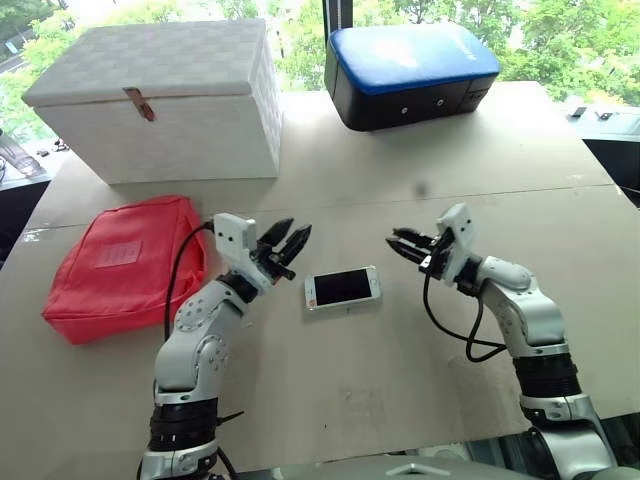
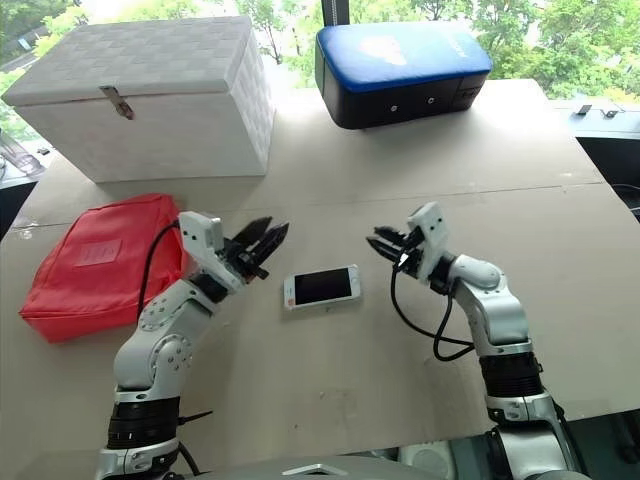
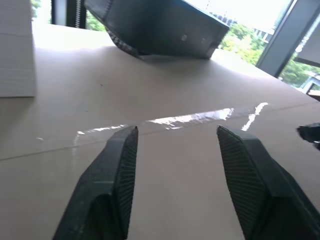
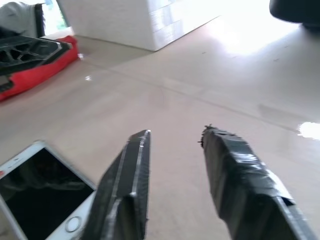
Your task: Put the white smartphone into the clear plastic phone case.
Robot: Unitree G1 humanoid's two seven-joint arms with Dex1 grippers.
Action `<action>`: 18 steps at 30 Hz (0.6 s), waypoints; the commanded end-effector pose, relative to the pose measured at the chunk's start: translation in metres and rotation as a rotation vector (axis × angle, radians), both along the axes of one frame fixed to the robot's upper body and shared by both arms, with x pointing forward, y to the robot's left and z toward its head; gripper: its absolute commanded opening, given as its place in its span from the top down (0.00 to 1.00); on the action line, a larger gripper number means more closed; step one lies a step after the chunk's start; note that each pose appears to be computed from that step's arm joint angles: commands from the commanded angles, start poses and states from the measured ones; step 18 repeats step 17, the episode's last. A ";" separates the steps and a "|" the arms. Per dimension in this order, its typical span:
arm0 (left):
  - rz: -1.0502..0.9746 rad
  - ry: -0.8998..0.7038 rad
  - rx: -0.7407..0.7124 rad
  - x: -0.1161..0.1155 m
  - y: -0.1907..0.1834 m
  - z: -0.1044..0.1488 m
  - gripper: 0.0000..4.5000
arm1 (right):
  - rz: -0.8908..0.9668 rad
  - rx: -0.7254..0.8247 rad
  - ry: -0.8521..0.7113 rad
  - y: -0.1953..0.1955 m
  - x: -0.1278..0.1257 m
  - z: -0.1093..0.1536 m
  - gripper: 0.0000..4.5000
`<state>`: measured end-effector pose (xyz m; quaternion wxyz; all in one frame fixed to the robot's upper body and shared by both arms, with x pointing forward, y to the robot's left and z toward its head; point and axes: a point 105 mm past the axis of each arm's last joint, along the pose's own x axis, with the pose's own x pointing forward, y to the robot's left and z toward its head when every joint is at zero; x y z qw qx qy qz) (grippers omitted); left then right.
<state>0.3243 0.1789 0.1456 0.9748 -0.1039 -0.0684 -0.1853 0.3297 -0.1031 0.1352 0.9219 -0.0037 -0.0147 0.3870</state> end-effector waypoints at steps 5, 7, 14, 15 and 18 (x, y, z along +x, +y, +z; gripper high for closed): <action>0.088 -0.005 0.090 -0.030 0.011 0.002 0.00 | -0.279 -0.096 -0.175 -0.052 -0.022 0.005 0.03; 0.077 0.009 0.135 -0.043 0.014 -0.004 0.00 | -0.298 -0.105 -0.159 -0.059 -0.034 -0.001 0.01; 0.052 0.147 0.192 -0.096 0.027 -0.034 0.00 | -0.355 -0.179 -0.089 -0.090 -0.085 -0.026 0.01; 0.051 0.155 0.198 -0.101 0.029 -0.036 0.00 | -0.370 -0.184 -0.085 -0.095 -0.090 -0.027 0.01; 0.058 0.161 0.205 -0.109 0.033 -0.034 0.00 | -0.386 -0.196 -0.079 -0.103 -0.096 -0.030 0.01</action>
